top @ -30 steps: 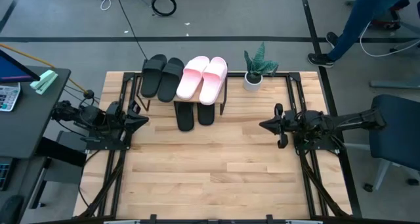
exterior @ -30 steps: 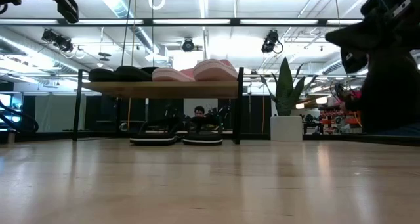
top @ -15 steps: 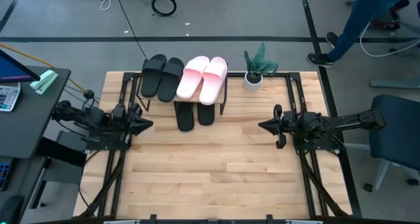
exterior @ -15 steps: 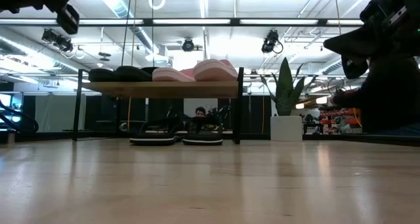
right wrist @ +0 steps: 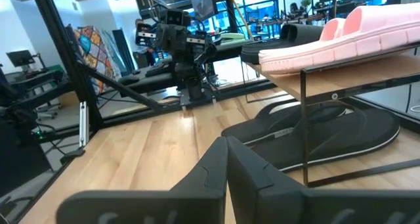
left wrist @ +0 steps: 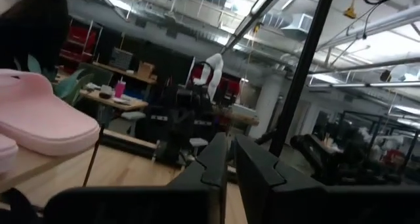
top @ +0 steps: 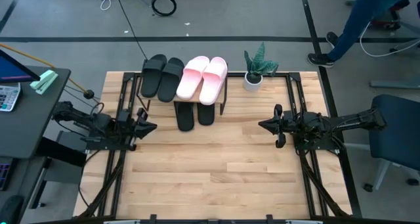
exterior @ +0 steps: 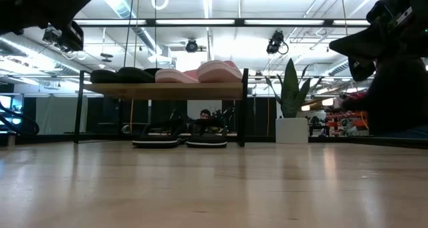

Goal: Pick and place slides into the shelf
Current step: Return to Home Position

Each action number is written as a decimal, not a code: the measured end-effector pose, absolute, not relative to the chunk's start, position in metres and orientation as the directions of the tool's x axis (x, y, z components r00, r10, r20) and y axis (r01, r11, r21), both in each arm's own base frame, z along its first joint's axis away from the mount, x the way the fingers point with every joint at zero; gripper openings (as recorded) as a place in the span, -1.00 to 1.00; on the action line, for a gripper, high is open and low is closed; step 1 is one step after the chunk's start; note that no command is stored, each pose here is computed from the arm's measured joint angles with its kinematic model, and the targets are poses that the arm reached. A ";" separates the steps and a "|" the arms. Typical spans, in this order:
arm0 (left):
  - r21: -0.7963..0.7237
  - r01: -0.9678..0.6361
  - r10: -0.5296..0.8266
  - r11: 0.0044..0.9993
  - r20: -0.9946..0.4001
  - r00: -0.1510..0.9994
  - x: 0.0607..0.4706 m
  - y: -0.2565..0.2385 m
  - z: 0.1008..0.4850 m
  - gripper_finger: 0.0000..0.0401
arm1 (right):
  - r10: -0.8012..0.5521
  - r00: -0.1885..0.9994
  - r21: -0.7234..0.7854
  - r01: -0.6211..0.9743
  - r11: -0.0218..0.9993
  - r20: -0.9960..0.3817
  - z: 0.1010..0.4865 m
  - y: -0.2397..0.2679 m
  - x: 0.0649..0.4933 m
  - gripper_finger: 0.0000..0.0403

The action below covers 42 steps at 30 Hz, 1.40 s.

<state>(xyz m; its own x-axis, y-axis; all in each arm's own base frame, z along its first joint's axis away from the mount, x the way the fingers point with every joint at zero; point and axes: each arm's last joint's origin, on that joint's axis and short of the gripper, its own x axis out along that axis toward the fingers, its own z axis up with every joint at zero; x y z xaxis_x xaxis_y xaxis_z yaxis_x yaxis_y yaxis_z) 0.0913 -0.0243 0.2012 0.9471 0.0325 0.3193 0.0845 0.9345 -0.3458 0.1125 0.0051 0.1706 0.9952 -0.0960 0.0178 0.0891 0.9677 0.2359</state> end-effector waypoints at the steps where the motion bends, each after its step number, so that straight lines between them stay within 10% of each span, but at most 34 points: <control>1: -0.345 0.085 0.033 0.935 0.323 0.946 0.091 -0.024 0.201 -0.82 | -0.096 0.995 0.236 0.089 0.968 0.018 0.171 0.005 0.112 -0.93; 21: -0.328 -0.006 0.010 0.945 0.012 1.000 0.097 -0.027 0.169 -0.85 | -0.096 0.995 0.236 0.087 0.968 0.025 0.175 0.005 0.112 -0.93; 42: -0.326 -0.008 0.011 0.945 0.009 1.000 0.097 -0.026 0.169 -0.88 | -0.095 0.995 0.237 0.086 0.968 0.027 0.175 0.005 0.112 -0.93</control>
<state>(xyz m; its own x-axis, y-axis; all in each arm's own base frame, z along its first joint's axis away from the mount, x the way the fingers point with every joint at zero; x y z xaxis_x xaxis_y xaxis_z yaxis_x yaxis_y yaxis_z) 0.0968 -0.0265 0.1688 0.9999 0.0115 0.0090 -0.0079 0.9452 -0.3264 0.1124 0.0051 0.1754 0.9951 -0.0954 0.0272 0.0863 0.9678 0.2365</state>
